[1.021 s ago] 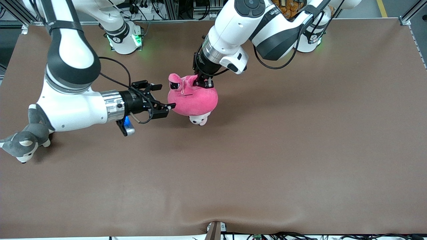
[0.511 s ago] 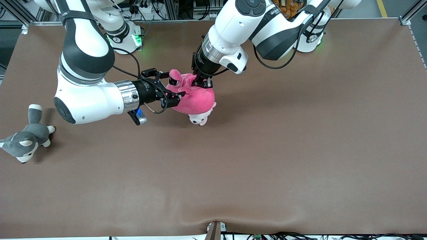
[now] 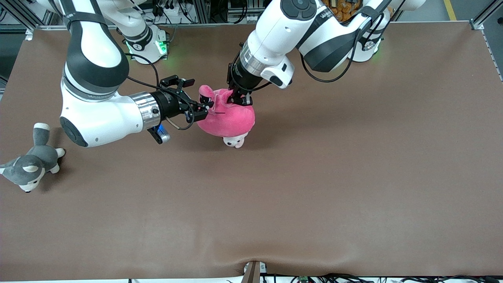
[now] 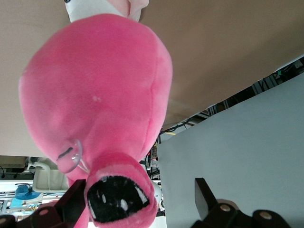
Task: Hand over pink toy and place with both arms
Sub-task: 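Close the right gripper on the pink plush beside the left gripper, then open the left gripper and withdraw while the right gripper holds the plush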
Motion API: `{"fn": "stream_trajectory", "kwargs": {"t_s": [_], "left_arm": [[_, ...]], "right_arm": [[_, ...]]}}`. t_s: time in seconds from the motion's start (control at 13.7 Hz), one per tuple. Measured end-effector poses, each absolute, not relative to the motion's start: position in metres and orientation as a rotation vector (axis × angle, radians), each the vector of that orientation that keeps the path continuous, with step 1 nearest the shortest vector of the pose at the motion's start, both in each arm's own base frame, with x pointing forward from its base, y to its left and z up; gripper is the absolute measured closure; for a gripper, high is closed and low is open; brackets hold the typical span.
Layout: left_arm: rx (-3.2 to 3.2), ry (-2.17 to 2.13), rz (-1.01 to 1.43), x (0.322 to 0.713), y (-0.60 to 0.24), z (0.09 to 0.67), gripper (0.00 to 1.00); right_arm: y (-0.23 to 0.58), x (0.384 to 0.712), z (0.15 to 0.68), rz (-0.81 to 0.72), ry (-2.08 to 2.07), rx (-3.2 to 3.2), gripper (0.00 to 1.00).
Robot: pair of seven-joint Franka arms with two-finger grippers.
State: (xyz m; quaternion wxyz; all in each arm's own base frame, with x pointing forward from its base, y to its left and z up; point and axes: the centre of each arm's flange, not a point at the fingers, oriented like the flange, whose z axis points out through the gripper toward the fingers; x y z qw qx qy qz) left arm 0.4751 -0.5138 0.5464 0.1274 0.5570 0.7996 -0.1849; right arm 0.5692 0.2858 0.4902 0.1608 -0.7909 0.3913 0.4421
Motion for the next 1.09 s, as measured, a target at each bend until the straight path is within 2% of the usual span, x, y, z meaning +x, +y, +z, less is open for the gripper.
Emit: {"fn": "stream_trajectory", "kwargs": {"t_s": [0.29, 0.44, 0.66, 0.8, 0.88, 0.95, 1.09], "left_arm": [[1.613, 2.331, -0.540, 0.478, -0.511, 0.547, 0.89], [1.597, 2.341, -0.543, 0.483, -0.506, 0.546, 0.89], [1.564, 2.360, -0.560, 0.493, -0.496, 0.546, 0.89], [1.565, 2.360, -0.561, 0.493, -0.497, 0.546, 0.89], [1.566, 2.360, -0.561, 0.493, -0.497, 0.546, 0.89], [1.567, 2.360, -0.561, 0.493, -0.497, 0.546, 0.89], [1.567, 2.360, -0.561, 0.493, -0.497, 0.546, 0.89]], "right_arm": [[0.286, 0.569, 0.489, 1.235, 1.046, -2.272, 0.00], [0.286, 0.571, 0.488, 1.210, 1.016, -2.275, 0.05], [0.295, 0.571, 0.489, 1.172, 1.005, -2.273, 0.40], [0.302, 0.571, 0.489, 1.154, 1.001, -2.274, 0.56], [0.306, 0.570, 0.489, 1.149, 0.999, -2.275, 0.56], [0.309, 0.570, 0.490, 1.140, 0.999, -2.272, 0.62], [0.314, 0.569, 0.491, 1.135, 0.994, -2.258, 0.64]]}}
